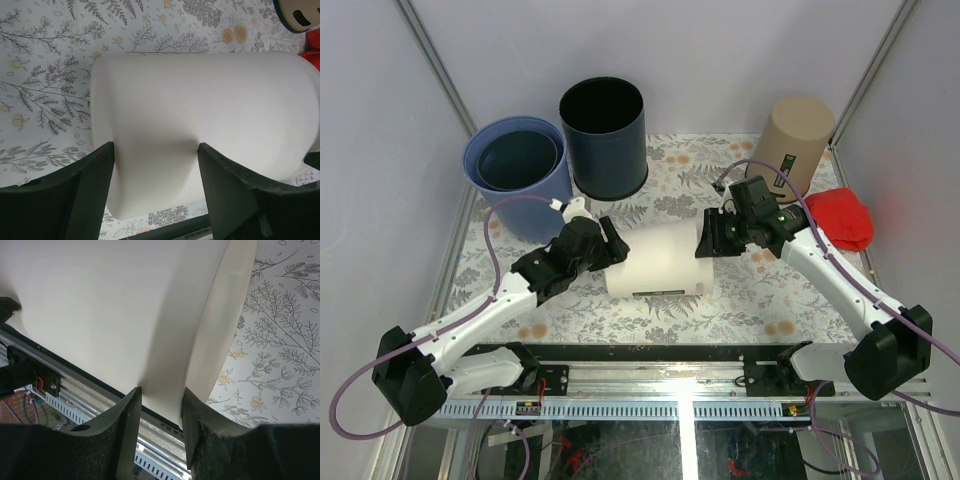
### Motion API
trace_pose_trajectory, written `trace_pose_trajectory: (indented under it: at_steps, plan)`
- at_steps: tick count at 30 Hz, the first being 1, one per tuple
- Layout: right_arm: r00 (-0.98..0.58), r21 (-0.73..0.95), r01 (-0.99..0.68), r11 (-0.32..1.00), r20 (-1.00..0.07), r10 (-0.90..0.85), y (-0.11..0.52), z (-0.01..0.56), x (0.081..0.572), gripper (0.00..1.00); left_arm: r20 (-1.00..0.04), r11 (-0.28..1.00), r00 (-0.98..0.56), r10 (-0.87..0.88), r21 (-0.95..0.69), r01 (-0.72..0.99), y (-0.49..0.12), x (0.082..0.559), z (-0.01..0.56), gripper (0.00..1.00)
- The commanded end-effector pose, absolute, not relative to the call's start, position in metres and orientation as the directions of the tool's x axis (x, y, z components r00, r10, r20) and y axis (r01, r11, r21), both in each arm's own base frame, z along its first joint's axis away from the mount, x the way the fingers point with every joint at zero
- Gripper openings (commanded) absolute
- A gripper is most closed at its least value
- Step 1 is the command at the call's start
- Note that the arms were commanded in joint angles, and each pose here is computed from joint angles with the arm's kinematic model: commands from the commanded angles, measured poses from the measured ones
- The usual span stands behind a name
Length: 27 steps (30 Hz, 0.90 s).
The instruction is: Turn the large container upside down
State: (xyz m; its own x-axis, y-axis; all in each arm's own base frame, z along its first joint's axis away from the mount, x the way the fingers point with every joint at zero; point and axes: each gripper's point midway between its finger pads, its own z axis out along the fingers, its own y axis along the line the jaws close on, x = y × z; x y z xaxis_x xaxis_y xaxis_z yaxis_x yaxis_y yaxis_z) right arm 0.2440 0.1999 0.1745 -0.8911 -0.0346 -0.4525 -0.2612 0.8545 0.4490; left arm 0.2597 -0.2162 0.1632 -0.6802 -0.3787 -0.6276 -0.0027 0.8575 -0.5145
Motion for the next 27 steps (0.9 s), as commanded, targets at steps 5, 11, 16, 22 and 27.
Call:
trace_pose_trajectory:
  at_steps: [5, 11, 16, 22, 27]
  plan:
    - [-0.862, 0.513, -0.314, 0.799, -0.507, -0.014, 0.229, 0.201, 0.253, 0.43, -0.695, 0.866, -0.624, -0.357, -0.497, 0.059, -0.223, 0.267, 0.208, 0.64]
    - [-0.868, 0.554, -0.315, 0.77, -0.497, 0.002, 0.24, 0.195, 0.254, 0.43, -0.721, 0.871, -0.595, -0.354, -0.486, 0.071, -0.219, 0.269, 0.228, 0.63]
    - [-0.875, 0.615, -0.314, 0.723, -0.484, 0.032, 0.253, 0.188, 0.256, 0.43, -0.743, 0.888, -0.577, -0.338, -0.456, 0.067, -0.213, 0.271, 0.236, 0.63]
    - [-0.876, 0.685, -0.317, 0.656, -0.477, 0.075, 0.271, 0.18, 0.259, 0.43, -0.765, 0.898, -0.556, -0.325, -0.434, 0.071, -0.207, 0.271, 0.248, 0.63]
    - [-0.876, 0.743, -0.331, 0.582, -0.472, 0.105, 0.285, 0.177, 0.262, 0.43, -0.781, 0.905, -0.542, -0.311, -0.417, 0.081, -0.204, 0.271, 0.259, 0.63]
